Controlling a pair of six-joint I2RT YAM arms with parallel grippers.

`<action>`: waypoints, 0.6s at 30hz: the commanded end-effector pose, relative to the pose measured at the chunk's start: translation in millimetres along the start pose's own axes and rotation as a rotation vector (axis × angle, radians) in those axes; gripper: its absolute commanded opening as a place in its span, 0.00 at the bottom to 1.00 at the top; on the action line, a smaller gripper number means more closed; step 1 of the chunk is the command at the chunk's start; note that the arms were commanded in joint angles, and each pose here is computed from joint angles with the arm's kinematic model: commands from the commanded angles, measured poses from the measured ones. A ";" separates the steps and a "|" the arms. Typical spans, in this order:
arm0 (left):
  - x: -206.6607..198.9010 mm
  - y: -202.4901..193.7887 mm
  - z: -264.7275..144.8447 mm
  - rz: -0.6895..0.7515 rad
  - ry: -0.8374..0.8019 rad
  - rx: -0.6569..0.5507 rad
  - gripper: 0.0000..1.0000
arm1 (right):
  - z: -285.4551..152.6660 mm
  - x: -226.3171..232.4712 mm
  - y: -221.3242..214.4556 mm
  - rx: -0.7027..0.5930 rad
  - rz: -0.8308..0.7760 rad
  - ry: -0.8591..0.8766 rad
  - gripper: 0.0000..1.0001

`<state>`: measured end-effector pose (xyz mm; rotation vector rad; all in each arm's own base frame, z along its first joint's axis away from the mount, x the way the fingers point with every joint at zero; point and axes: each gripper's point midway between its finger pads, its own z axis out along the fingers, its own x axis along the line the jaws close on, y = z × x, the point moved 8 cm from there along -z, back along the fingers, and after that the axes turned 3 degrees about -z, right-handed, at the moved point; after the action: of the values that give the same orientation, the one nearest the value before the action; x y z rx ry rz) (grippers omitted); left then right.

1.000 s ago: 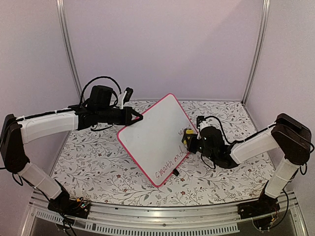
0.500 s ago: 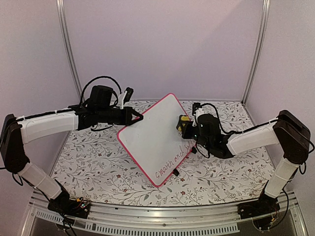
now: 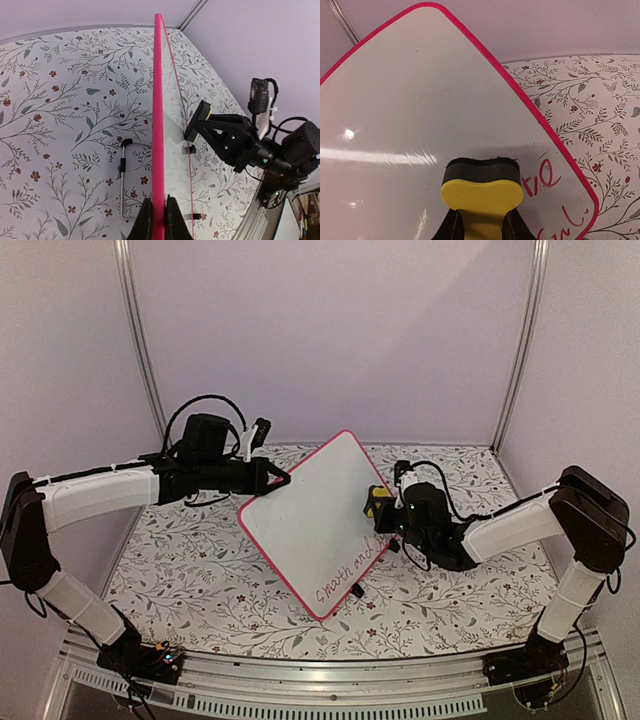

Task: Erase the whiteboard
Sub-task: Erase the whiteboard at the center of the board.

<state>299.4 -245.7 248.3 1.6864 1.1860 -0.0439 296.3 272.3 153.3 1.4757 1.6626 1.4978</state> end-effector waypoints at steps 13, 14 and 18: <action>10.0 -24.6 13.7 0.088 0.068 0.093 0.00 | 10.8 -8.9 -0.1 0.031 0.017 0.047 0.18; 10.4 -24.5 13.6 0.089 0.069 0.093 0.00 | 12.7 -6.9 3.1 0.024 0.017 0.055 0.19; 10.2 -24.3 13.9 0.089 0.067 0.094 0.00 | 18.1 0.5 11.6 0.009 0.020 0.083 0.19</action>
<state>300.0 -245.2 248.0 1.6851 1.1918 -0.0352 307.2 268.0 154.5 1.4790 1.6827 1.5483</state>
